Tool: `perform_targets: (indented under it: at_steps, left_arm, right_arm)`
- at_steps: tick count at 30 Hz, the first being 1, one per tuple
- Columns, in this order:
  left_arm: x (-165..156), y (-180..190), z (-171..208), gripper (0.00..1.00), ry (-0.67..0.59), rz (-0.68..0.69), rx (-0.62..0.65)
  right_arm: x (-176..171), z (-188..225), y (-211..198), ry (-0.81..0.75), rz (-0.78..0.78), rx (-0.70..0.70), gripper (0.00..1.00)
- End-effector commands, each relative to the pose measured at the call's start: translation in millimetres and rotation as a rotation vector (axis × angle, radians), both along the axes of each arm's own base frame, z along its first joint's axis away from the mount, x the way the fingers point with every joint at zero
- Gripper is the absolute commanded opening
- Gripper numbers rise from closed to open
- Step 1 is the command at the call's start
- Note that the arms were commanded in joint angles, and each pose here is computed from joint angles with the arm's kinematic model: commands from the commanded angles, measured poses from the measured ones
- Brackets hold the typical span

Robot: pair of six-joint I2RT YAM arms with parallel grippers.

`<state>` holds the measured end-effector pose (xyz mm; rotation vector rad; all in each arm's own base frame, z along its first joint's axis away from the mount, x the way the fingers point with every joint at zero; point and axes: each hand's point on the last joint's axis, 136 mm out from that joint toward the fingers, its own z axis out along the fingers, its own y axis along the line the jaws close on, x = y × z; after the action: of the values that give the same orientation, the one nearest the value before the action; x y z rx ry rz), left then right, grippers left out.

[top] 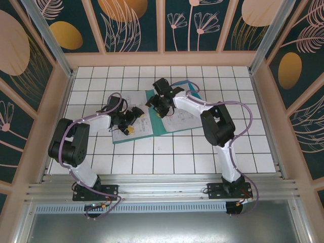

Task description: Put the files into the folder

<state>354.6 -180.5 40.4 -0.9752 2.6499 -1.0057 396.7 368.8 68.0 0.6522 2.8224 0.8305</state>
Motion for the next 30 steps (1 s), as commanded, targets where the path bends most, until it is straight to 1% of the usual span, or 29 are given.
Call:
perform_targets:
  at_steps: [1,5,13,25,30]
  left_arm:
    - [-8,3,-16,0.95,0.052,0.008,0.02]
    - [-9,4,-17,0.95,0.055,0.008,0.021]
    - [-8,3,-16,0.95,0.054,0.007,0.021]
    - [-12,5,-20,0.95,0.065,0.003,0.032]
    - [-13,5,-20,0.95,0.066,0.001,0.033]
  right_arm:
    - [-1,-16,-7,0.022,0.003,-0.066,0.64]
    - [2,-22,-8,0.025,0.001,-0.084,0.64]
    - [1,-43,-21,0.046,-0.009,-0.173,0.64]
    - [-9,-80,-55,0.099,-0.002,-0.366,0.65]
    - [-14,-93,-61,0.116,0.012,-0.412,0.66]
